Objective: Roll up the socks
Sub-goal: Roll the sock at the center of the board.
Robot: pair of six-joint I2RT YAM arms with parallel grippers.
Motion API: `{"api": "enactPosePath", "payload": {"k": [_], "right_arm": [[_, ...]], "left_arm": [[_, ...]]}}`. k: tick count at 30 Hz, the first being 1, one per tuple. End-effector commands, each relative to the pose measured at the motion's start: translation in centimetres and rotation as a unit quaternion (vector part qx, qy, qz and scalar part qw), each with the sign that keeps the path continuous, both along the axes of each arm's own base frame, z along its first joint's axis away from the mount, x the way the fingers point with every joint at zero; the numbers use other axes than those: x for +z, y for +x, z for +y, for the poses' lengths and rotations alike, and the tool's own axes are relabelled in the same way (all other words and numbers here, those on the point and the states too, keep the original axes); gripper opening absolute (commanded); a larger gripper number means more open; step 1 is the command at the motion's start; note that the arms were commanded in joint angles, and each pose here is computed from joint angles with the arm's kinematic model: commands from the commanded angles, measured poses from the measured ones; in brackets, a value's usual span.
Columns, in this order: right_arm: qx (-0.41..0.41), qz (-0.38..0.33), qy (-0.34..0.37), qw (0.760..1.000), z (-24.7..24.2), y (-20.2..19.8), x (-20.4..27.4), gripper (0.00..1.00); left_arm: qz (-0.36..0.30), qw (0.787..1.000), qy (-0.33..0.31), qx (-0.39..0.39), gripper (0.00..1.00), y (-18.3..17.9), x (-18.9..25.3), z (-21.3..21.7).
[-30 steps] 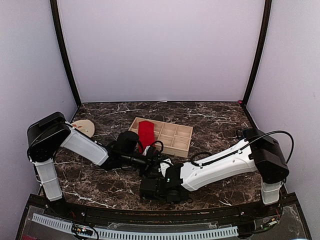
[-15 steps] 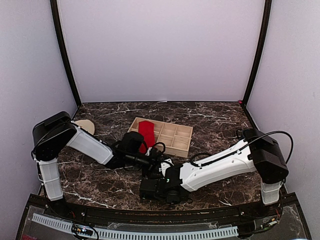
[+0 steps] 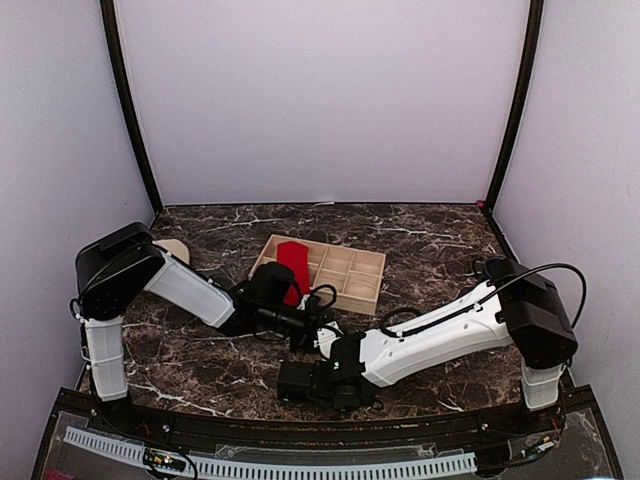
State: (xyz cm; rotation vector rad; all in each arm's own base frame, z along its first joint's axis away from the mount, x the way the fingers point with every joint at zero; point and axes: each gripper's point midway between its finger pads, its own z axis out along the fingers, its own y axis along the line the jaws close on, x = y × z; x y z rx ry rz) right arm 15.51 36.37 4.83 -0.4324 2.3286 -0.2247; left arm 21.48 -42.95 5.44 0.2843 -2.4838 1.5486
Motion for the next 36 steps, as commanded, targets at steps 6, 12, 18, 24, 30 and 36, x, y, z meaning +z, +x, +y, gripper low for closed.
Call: {"api": "enactPosePath", "payload": {"k": [6,12,18,24,30,36], "right_arm": [[0.005,0.002,-0.004,1.000,0.0,-0.4,-0.2,0.17],[-0.009,0.015,0.017,1.000,-0.2,-0.7,0.8,0.31],[-0.019,0.036,0.058,0.997,-0.1,-1.8,1.6,0.41],[-0.019,0.044,0.107,0.993,0.7,-2.9,3.1,0.47],[-0.023,0.051,0.164,0.985,0.9,-4.3,4.6,0.52],[-0.057,0.053,0.240,0.968,-0.1,-4.9,5.7,0.53]], "left_arm": [[-0.018,0.999,-0.038,-0.028,0.00,-0.3,1.4,-1.3],[-0.031,0.998,-0.044,-0.029,0.00,-0.5,1.0,-0.8],[-0.050,0.996,-0.067,-0.015,0.00,-0.5,0.7,-0.2],[-0.059,0.994,-0.090,-0.005,0.00,-0.3,0.4,0.0],[-0.070,0.992,-0.101,0.002,0.00,0.1,0.6,0.1],[-0.080,0.990,-0.119,0.012,0.00,0.6,0.9,0.2]]}}
